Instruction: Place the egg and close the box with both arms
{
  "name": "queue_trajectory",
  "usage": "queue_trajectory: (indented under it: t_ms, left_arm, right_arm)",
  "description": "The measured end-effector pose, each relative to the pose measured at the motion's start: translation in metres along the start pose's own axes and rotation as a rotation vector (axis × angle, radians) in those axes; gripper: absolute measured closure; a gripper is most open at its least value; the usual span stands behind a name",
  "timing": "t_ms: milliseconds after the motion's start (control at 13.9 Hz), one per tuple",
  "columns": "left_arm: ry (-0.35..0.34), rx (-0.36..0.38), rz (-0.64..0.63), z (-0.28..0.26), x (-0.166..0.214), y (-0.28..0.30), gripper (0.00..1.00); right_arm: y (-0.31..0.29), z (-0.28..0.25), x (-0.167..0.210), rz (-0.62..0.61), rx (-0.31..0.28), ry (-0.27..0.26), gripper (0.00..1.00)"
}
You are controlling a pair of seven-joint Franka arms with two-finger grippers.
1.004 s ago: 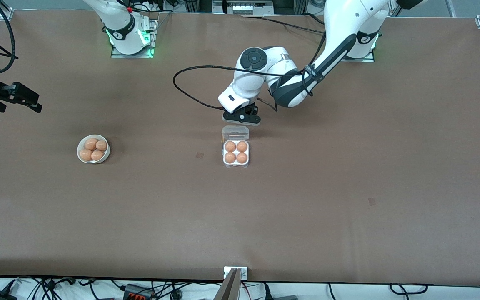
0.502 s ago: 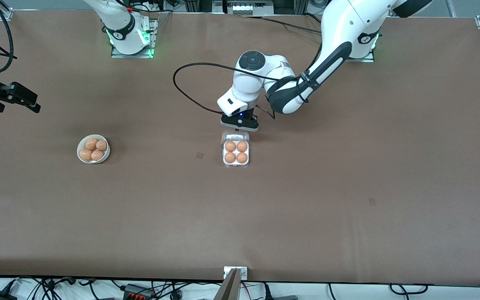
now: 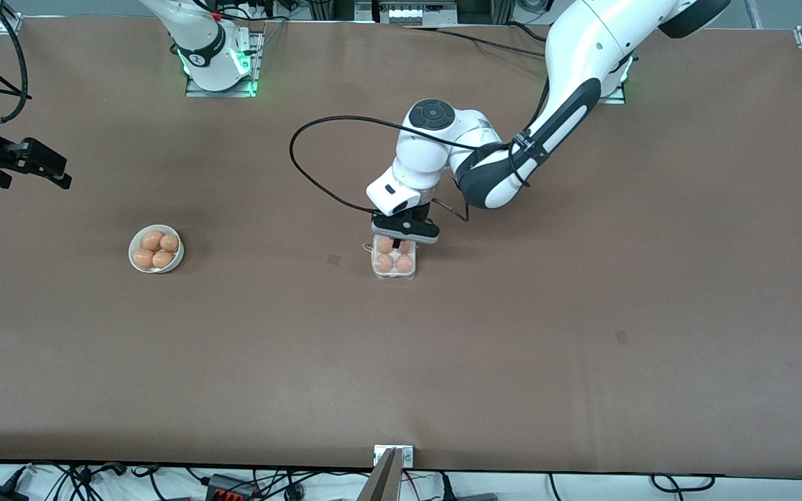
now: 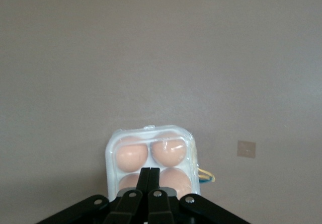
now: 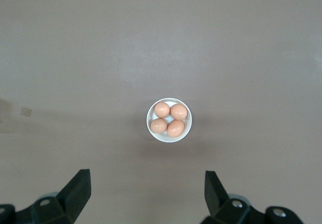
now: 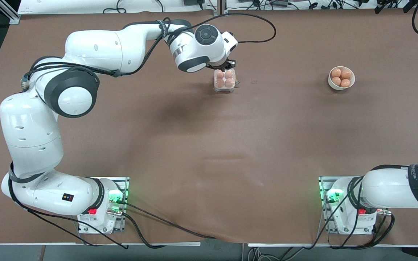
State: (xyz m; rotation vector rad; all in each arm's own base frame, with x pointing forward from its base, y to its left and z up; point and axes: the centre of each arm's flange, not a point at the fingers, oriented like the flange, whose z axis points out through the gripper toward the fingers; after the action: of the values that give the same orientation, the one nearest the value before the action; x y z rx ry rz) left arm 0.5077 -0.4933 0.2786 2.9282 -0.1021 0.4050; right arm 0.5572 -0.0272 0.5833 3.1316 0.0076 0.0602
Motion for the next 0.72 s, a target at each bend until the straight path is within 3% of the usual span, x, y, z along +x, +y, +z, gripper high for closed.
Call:
queue_trajectory:
  t_ms: [287,717]
  left_arm:
    - [-0.023,0.056,-0.028,-0.020,0.027,-0.030,0.99]
    - [-0.256,0.237,0.104,-0.090,0.046,-0.090,0.99]
  right_arm:
    - [0.001,0.006,0.004,0.012,0.000,-0.003,0.00]
    - [-0.001,0.006,0.004,0.009,0.000,-0.002,0.00]
